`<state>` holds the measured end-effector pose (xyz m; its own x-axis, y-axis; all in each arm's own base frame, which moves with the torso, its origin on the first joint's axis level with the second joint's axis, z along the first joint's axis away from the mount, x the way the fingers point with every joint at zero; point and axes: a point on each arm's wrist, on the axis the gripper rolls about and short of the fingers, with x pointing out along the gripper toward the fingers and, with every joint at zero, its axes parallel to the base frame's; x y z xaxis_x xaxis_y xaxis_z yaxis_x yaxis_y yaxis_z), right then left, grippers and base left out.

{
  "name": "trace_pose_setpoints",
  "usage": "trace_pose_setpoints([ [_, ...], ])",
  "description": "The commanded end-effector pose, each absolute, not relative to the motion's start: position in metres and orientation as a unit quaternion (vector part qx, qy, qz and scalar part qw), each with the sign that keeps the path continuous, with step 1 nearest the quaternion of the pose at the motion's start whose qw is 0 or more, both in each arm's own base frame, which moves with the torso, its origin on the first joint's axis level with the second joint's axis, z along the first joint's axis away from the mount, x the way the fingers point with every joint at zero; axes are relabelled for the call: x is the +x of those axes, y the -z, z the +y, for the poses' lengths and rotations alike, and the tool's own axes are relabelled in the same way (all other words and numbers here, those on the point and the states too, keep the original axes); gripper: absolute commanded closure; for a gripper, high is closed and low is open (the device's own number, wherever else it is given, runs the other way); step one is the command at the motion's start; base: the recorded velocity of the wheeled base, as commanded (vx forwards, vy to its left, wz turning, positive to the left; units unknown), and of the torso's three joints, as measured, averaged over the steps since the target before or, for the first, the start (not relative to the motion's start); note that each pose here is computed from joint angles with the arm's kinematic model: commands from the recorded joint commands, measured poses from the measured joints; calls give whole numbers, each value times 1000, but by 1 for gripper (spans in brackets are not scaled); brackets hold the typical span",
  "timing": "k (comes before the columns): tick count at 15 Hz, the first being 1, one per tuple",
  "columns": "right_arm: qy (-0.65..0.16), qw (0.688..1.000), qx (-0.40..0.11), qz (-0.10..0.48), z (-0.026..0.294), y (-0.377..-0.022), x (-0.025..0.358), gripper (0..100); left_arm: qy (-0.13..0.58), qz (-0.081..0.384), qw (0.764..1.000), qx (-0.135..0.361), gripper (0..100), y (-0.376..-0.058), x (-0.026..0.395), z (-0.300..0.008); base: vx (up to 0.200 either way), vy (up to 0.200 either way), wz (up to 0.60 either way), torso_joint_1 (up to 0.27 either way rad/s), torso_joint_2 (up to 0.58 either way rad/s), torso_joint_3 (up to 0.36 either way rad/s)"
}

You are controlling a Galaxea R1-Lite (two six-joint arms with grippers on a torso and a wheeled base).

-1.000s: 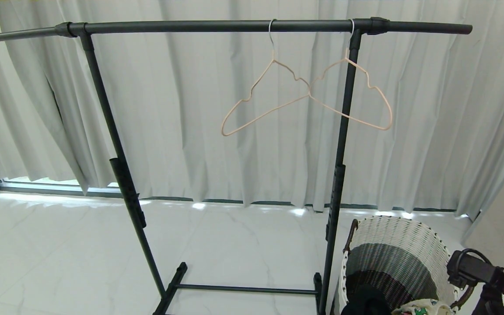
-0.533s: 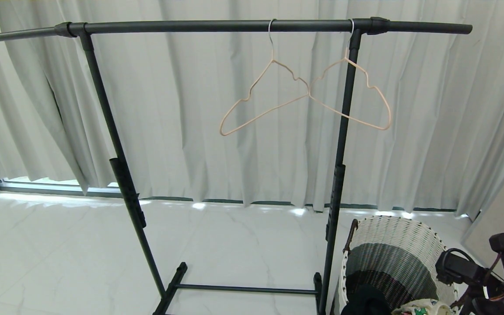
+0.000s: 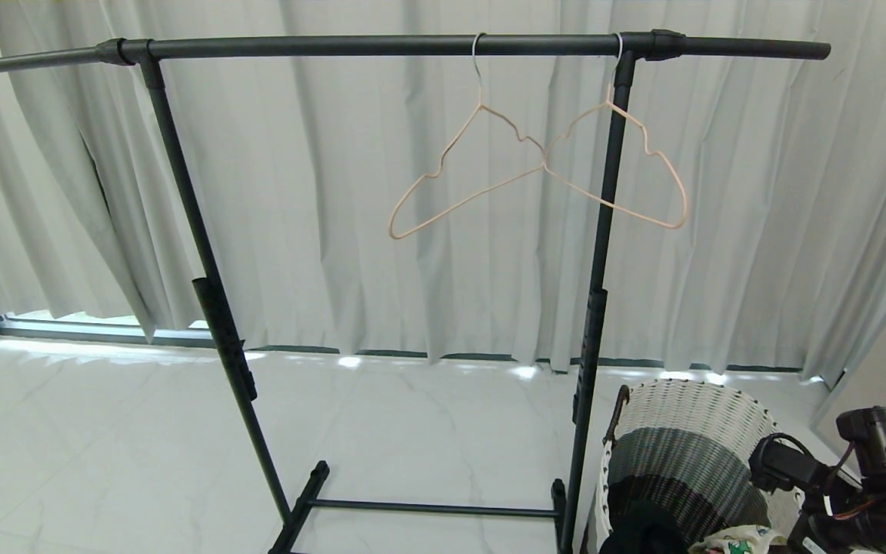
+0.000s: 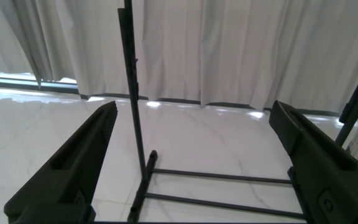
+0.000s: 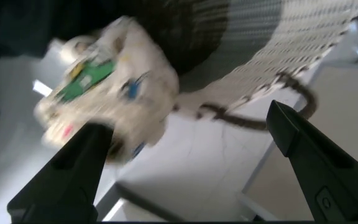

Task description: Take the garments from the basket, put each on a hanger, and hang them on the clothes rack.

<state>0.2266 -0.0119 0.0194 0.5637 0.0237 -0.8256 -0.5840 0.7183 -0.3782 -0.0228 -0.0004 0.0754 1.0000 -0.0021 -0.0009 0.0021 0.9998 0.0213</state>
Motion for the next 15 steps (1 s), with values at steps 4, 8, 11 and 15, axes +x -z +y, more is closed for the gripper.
trace_pose_setpoints([
  [4, -180, 825, -331, 422, -13, -4, 235, 0, 1, 0, 1000, 11, 0, -75, -23, 0, 0, 0, 0, 0, 0, 0],
  [8, -179, 826, -330, 420, -13, -5, 235, 100, 1, 0, 1000, 11, 0, -75, -23, 0, 0, 0, 0, 0, 0, 0],
  [11, -181, 825, -329, 423, -11, -11, 217, 100, 1, 0, 1000, 11, 0, -75, -23, 0, 0, 0, 0, 0, 0, 0],
  [15, -158, 852, -329, 374, -9, -44, 173, 100, 1, 0, 1000, 11, 0, -76, -23, 0, 0, 0, 0, 0, 0, 0],
])
